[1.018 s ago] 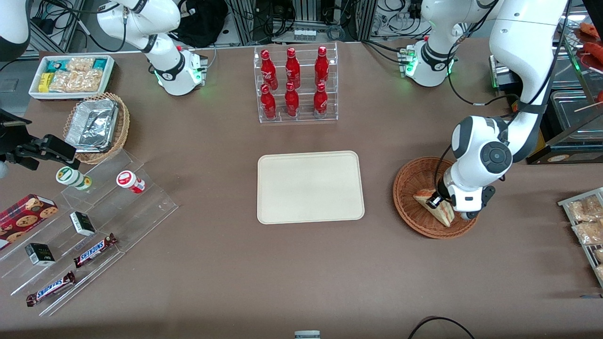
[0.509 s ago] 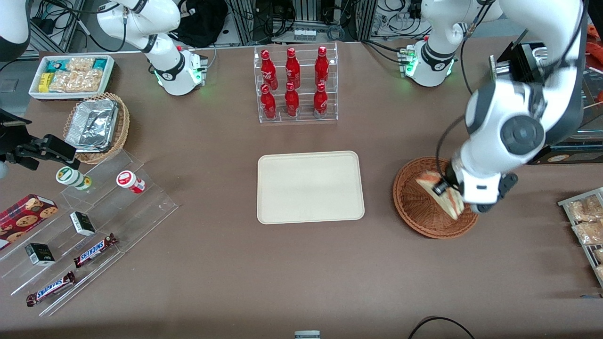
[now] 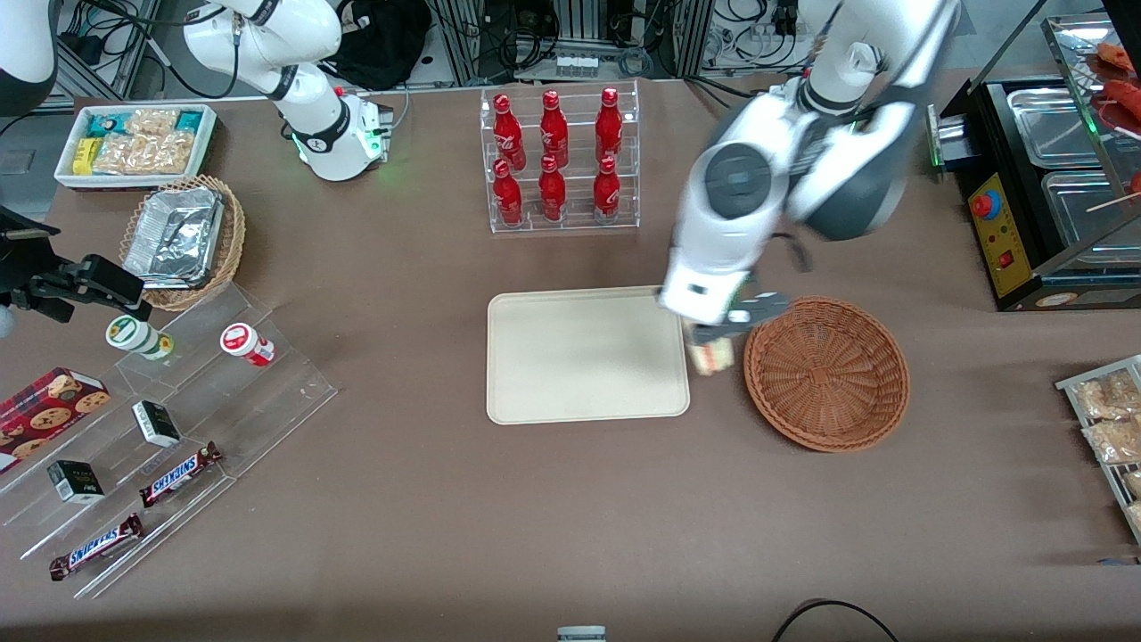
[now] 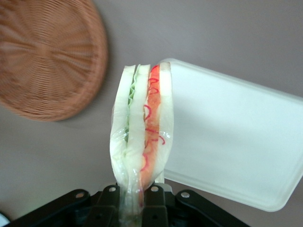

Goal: Place sandwich from basket to tray
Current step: 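Lift the sandwich and carry it over the cream tray, then lower the sandwich upright onto the tray and open the left gripper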

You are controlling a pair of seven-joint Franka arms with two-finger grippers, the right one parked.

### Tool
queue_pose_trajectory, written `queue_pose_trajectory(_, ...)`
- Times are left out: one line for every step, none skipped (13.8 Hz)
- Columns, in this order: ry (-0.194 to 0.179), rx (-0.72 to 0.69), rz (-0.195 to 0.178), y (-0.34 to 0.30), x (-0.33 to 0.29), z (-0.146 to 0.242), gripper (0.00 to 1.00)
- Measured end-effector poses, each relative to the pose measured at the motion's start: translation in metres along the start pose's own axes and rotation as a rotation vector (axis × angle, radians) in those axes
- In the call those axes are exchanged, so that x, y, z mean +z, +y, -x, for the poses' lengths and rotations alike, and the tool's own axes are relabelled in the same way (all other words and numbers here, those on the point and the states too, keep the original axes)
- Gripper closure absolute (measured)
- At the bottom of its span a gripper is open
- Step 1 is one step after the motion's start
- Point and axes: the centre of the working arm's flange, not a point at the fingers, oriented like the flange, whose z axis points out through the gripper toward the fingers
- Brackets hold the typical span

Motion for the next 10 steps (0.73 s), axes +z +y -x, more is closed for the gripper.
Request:
queue_pose_trajectory(0.001,0.037,0.003,0.022,0.020,0.014,0.85)
queue_pose_trajectory(-0.002,0.070,0.004,0.042,0.042,0.027,0.85)
queue_pose_trajectory(-0.003,0.095,0.009,0.057,0.061,0.036,0.85)
queue_pose_trajectory(0.000,0.112,0.019,0.069,0.078,0.042,0.85)
queue_pose_trajectory(0.002,0.125,0.032,0.079,0.094,0.046,0.85)
queue_pose_trajectory(0.003,0.137,0.041,0.088,0.109,0.051,0.85)
queue_pose_trajectory(0.002,0.153,0.045,0.097,0.123,0.059,0.85)
queue_pose_trajectory(0.002,0.169,0.050,0.106,0.136,0.068,0.85)
queue_pose_trajectory(0.003,0.183,0.055,0.114,0.148,0.076,0.85)
queue_pose_trajectory(0.003,0.196,0.051,0.119,0.159,0.082,0.85)
